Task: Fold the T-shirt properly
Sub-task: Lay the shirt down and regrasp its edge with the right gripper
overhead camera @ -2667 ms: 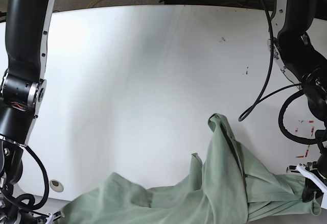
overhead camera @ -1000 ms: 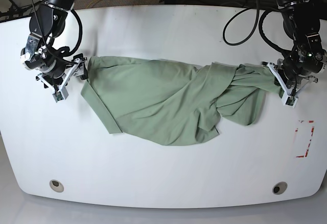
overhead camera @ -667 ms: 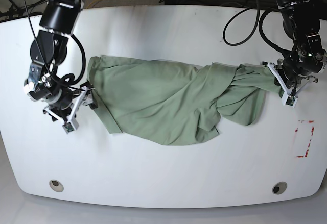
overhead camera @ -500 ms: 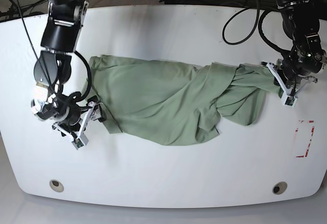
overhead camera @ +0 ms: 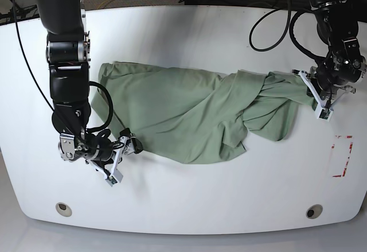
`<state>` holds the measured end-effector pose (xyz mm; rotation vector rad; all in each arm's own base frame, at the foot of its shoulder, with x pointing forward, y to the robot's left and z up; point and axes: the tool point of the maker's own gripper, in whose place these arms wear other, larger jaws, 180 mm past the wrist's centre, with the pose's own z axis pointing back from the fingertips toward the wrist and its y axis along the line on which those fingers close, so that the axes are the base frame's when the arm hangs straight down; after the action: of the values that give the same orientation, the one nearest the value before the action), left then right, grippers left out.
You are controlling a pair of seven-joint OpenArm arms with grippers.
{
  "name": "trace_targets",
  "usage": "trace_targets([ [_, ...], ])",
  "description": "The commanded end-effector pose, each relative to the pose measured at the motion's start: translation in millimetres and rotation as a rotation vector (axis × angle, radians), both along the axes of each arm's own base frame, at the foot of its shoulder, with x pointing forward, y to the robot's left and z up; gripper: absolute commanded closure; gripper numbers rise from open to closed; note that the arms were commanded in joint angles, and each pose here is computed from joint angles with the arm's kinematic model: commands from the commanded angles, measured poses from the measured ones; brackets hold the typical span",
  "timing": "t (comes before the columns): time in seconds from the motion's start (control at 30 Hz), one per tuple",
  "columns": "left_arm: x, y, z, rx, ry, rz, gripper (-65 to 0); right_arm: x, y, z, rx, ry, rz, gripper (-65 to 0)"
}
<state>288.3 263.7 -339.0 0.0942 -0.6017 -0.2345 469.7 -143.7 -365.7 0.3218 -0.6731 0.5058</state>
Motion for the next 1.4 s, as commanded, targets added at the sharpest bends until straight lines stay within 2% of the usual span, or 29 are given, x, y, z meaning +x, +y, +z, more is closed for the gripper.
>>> trace_targets([
  [0.0, 7.2, 0.9, 11.1, 0.005, -0.042, -0.005, 0.0, 22.4, 10.9, 20.2, 0.062, -0.067, -0.007, -47.4],
  [0.2, 7.2, 0.4, 10.8, 0.004, -0.042, -0.005, 0.0, 26.4, 15.8, 5.2, 0.099, -0.038, -0.028, -47.4],
  [0.4, 8.3, 0.0, 11.6, 0.004, -0.044, -0.006, 0.0, 20.0, 42.1, -8.3, 0.113, -0.028, 0.017, -47.6],
  [0.6, 7.4, -0.1, 11.1, 0.004, -0.043, -0.007, 0.0, 12.3, 48.3, -24.8, 0.147, -0.003, -0.006, -47.6],
  [0.73, 6.9, -0.1, 10.7, 0.004, -0.041, -0.007, 0.0, 2.9, 47.7, -39.9, 0.077, 0.019, 0.032, -47.6],
  [0.8, 6.9, -0.1, 10.7, 0.004, -0.041, -0.007, 0.0, -7.7, 58.3, -52.0, 0.062, 0.043, 0.061, -47.4],
  [1.0, 6.8, 0.0, 10.2, 0.004, -0.040, -0.006, 0.0, -14.8, 73.0, -52.9, 0.026, 0.039, 0.122, -47.4],
  [1.2, 7.3, 0.0, 10.7, 0.004, -0.041, -0.006, 0.0, -14.9, 92.3, -46.0, 0.021, 0.028, 0.165, -47.4],
  [1.37, 8.8, 0.0, 12.1, 0.004, -0.046, -0.006, 0.0, -16.2, 95.6, -46.9, 0.022, 0.032, 0.170, -47.4],
])
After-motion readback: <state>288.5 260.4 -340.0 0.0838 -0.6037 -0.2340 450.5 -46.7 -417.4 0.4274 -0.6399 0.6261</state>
